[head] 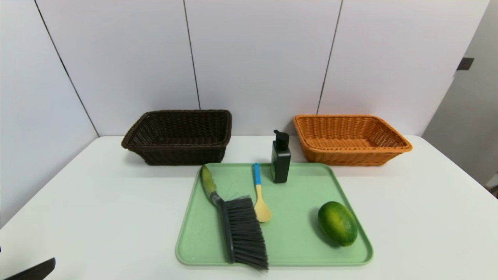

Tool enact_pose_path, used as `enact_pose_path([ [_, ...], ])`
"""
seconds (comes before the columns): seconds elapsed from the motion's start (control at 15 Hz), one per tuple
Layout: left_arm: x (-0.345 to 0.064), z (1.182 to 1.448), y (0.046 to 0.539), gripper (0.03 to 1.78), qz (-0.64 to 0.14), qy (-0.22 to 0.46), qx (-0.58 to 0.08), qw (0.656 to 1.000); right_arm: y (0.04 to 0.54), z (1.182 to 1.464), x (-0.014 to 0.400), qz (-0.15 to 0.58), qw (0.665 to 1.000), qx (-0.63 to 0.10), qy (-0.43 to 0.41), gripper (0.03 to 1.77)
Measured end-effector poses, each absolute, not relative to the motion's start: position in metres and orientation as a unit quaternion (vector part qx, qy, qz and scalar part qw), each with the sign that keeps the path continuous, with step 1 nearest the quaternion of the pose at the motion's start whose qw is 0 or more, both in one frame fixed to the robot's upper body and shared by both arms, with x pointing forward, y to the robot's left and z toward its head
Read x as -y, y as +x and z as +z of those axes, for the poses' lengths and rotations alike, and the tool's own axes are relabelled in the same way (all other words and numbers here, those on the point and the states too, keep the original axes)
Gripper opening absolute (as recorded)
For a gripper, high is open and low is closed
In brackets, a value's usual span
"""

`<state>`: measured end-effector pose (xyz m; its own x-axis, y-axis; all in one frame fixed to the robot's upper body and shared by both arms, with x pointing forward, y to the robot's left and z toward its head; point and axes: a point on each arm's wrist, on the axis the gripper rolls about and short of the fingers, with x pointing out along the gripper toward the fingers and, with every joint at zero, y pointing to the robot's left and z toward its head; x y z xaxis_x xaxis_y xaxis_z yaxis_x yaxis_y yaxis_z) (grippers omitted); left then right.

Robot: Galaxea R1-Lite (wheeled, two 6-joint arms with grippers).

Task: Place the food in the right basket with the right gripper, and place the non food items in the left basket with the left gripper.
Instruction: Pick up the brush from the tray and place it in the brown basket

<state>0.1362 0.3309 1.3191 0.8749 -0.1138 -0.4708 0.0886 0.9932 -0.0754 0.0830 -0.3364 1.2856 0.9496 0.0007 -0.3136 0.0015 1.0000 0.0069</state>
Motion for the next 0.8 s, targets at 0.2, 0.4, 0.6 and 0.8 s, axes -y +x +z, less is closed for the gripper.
enact_pose_path([
  [0.2,-0.328,1.343,0.185,1.69,-0.064,-0.025,-0.291,0.954,0.118,1.311,0.336,0.001,0.974,-0.224,0.004,1.70],
  [0.4,-0.320,1.348,0.221,1.69,-0.085,-0.024,-0.352,0.932,0.162,1.329,0.335,0.016,0.956,-0.294,0.001,1.70],
  [0.6,-0.308,1.350,0.246,1.69,-0.088,-0.069,-0.396,0.911,0.207,1.341,0.324,0.053,0.939,-0.340,-0.013,1.70],
  [0.8,-0.288,1.359,0.262,1.69,-0.109,-0.094,-0.415,0.898,0.243,1.353,0.304,0.096,0.930,-0.354,-0.022,1.70],
])
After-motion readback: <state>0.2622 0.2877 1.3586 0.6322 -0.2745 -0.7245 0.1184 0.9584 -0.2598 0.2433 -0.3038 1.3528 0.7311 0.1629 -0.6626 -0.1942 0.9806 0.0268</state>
